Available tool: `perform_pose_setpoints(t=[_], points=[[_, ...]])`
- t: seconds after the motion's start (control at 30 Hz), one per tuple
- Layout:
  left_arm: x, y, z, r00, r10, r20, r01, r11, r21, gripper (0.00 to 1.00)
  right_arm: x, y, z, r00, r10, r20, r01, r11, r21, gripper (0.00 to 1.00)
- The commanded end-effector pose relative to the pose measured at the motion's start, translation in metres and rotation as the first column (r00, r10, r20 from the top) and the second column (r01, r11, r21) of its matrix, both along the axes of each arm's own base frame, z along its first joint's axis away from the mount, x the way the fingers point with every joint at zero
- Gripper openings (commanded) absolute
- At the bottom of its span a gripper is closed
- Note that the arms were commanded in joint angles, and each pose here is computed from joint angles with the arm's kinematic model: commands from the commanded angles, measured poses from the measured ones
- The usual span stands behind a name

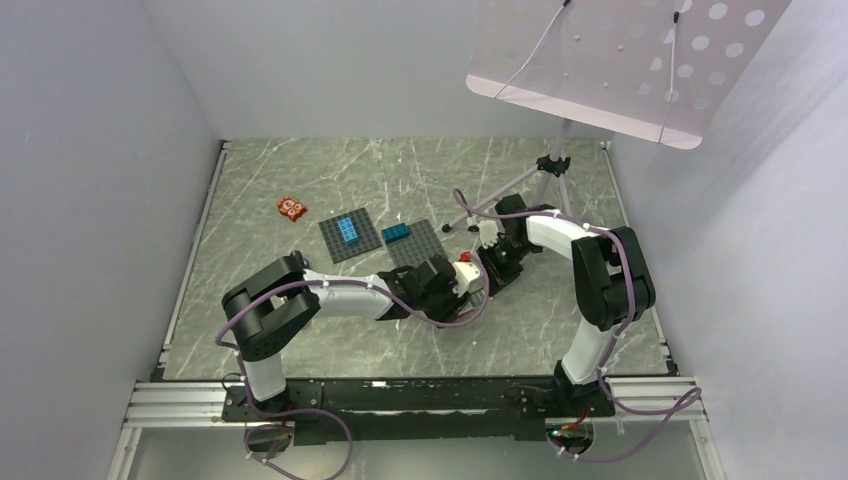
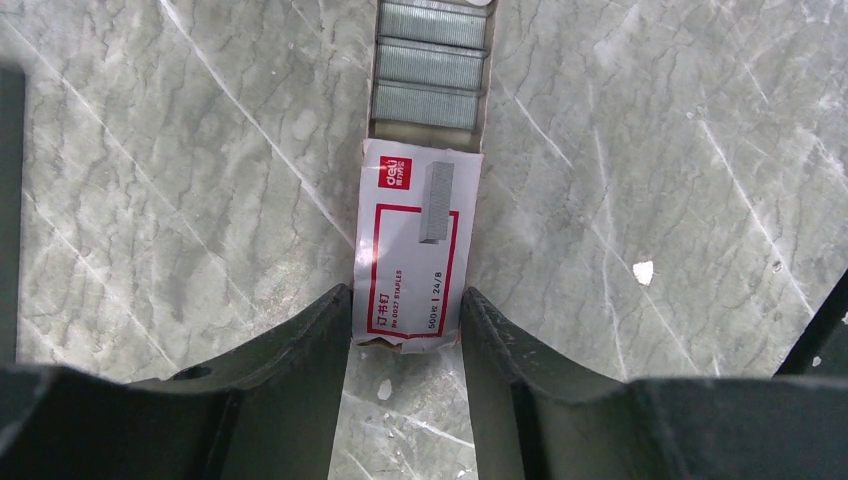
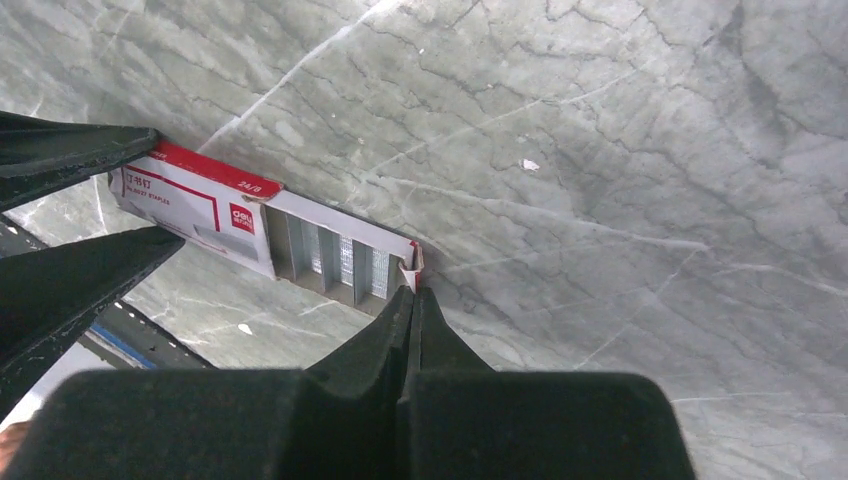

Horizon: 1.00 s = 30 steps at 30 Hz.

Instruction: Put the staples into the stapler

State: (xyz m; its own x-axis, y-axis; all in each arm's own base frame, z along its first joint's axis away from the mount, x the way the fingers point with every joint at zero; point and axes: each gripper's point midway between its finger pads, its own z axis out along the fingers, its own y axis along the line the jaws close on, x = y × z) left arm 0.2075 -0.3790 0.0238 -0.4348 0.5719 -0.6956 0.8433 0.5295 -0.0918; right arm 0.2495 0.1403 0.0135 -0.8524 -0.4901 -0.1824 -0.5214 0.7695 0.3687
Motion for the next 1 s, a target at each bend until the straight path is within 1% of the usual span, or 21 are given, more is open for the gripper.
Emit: perform_pose_setpoints(t=[0.0,0.2,0.53,0.57,0.7,0.87,0.97], points=[[-0.014,0.031,-0.027,0.999,0.003,-0.046,0.003,0.991,0.131,0.49,0.009,-0.011,0.005,0.998,-0.008,0.062,0.011,0.999,-0.042,0.00],[-0.012,0.030,-0.025,0.999,0.005,-0.040,0.000,0.991,0.134,0.50,0.013,-0.019,0.003,0.997,-0.020,0.079,0.026,0.997,-0.073,0.00],[-0.011,0.035,-0.027,0.999,0.002,-0.032,0.003,0.988,0.156,0.50,0.018,-0.031,0.005,0.994,-0.058,0.092,0.065,0.995,-0.078,0.00],[-0.007,0.038,-0.027,1.000,0.018,-0.011,-0.016,0.986,0.168,0.50,0.019,-0.033,0.005,0.993,-0.066,0.095,0.074,0.994,-0.082,0.00],[0.003,0.042,-0.024,0.999,0.046,0.011,-0.048,0.983,0.179,0.51,0.023,-0.038,0.004,0.991,-0.092,0.103,0.100,0.992,-0.083,0.00],[0.018,0.045,-0.018,0.996,0.077,0.039,-0.083,0.980,0.181,0.52,0.026,-0.037,0.011,0.988,-0.111,0.107,0.117,0.992,-0.046,0.00],[0.029,0.047,-0.016,0.994,0.099,0.051,-0.107,0.977,0.186,0.52,0.028,-0.037,0.018,0.985,-0.126,0.118,0.128,0.992,-0.017,0.05]])
